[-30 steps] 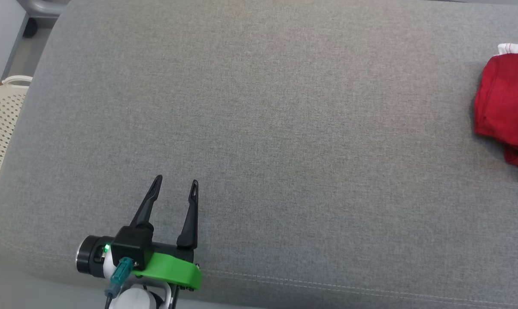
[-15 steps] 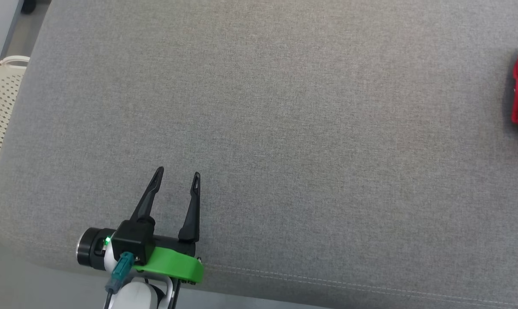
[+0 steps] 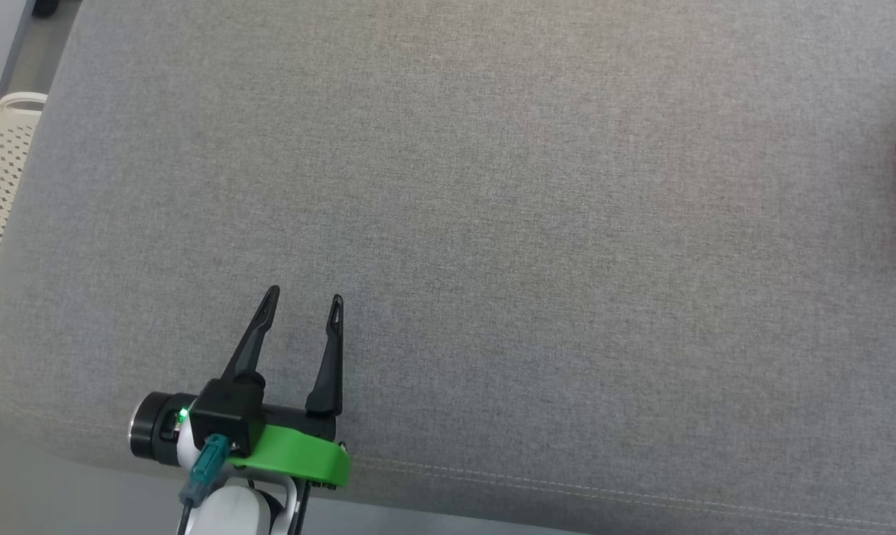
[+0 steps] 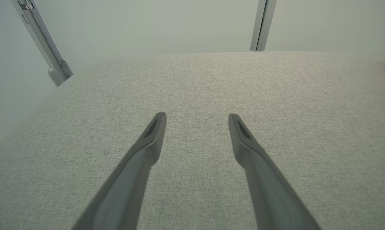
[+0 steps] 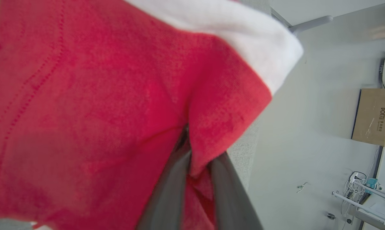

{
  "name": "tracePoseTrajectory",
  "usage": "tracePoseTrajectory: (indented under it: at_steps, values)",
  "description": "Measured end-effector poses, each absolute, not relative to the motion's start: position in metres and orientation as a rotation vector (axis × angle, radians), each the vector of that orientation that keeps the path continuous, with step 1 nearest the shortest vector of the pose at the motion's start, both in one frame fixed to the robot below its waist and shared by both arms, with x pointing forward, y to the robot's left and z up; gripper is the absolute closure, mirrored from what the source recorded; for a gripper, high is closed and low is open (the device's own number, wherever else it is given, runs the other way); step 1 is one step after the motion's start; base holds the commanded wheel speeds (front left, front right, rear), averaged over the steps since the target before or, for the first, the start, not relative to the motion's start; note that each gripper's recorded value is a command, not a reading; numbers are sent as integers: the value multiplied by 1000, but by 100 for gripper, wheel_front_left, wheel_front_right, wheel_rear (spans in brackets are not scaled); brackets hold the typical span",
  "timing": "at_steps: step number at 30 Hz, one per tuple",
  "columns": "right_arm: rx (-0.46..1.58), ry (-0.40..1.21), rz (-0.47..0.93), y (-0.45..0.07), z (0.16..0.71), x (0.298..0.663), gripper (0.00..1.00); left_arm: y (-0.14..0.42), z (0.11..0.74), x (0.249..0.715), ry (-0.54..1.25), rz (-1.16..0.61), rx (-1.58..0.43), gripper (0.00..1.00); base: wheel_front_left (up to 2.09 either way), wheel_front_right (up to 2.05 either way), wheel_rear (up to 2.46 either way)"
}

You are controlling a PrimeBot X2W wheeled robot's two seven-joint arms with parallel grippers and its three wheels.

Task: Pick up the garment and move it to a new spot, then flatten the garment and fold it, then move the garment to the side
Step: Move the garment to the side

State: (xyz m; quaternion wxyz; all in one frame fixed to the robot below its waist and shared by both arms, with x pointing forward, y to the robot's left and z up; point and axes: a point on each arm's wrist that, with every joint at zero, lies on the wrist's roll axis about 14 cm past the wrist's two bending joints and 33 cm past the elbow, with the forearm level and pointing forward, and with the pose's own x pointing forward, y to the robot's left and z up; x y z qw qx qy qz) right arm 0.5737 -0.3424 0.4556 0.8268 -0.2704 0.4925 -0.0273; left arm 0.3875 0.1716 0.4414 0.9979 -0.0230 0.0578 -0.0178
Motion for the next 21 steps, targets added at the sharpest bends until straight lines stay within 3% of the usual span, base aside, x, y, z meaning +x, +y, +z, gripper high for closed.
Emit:
tracePoseTrajectory:
  at_steps: [2, 4, 10, 16, 21]
  values:
    - [-582, 1035, -63, -344, 458, 575, 33, 171, 441, 388, 115, -37, -46, 0, 0, 0, 0]
    - [-589, 1031, -64, -344, 459, 575, 2, 171, 442, 388, 114, -38, -47, 0, 0, 0, 0]
    - [-619, 990, -64, -345, 467, 578, 0, 170, 444, 388, 107, -40, -47, 0, 0, 0, 0]
    - [-505, 720, 78, -291, 493, 606, 0, 171, 452, 388, 83, -37, -49, 0, 0, 0, 0]
    - [-382, 526, 169, -254, 507, 608, 0, 172, 462, 385, 55, -31, -51, 0, 0, 0, 0]
